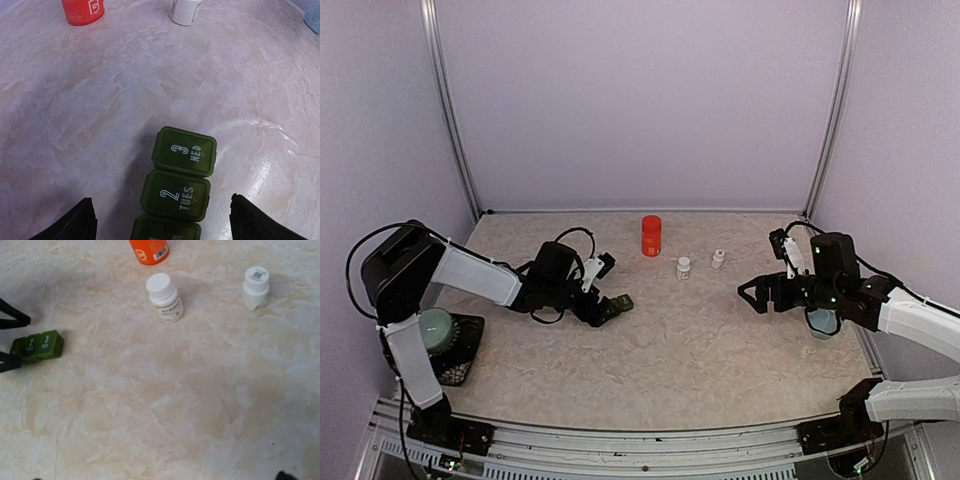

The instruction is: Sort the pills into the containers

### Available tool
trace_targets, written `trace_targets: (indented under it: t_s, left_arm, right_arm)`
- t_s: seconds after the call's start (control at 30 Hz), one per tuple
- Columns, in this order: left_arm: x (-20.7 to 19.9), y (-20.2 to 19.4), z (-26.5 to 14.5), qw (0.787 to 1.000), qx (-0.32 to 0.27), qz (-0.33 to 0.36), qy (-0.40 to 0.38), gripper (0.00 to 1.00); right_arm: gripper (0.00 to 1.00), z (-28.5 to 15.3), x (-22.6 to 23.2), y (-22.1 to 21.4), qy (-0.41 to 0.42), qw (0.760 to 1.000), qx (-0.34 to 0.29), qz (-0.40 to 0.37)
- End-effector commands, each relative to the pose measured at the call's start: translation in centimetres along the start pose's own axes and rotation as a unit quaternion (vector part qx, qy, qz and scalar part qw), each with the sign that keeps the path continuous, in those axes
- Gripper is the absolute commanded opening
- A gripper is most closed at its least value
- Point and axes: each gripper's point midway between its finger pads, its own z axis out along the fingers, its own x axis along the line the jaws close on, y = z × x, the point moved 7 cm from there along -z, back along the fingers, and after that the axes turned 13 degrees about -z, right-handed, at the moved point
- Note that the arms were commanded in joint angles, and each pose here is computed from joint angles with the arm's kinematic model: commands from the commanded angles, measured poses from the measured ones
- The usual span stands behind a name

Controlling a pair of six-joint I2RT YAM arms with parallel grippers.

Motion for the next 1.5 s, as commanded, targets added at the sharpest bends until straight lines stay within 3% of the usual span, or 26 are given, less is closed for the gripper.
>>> trace_targets:
  t_s: [0.0, 0.27, 0.8, 1.07, 1.47]
  left_arm:
    - [0.1, 0.4, 0.0, 1.0, -0.002, 0.018, -0.014, 0.88]
    - [0.4, -0.7, 0.6, 1.0, 0.014, 0.02, -0.011, 0.84]
    - [1.2, -1.8, 1.2, 0.999, 0.029, 0.011, -0.011, 0.68]
    - [0.6, -2.0, 1.2, 0.998, 0.035, 0.012, -0.041, 0.58]
    - [0.4, -1.9, 1.0, 0.998, 0.035, 0.009, -0.047, 0.33]
  right_arm:
    - [1.0, 0.0, 0.5, 0.0, 0.012, 1.0, -0.008, 0.0]
    - [1.0, 0.2, 0.7, 0.0, 0.016, 1.0, -0.007, 0.002]
    - [1.0, 0.5, 0.8, 0.0, 0.019, 1.0, -0.004, 0.004]
    - [1.0, 0.5, 0.9, 0.1, 0.021, 1.0, -0.004, 0.003]
    - [1.0, 0.7, 1.0, 0.6, 0.024, 1.0, -0.005, -0.001]
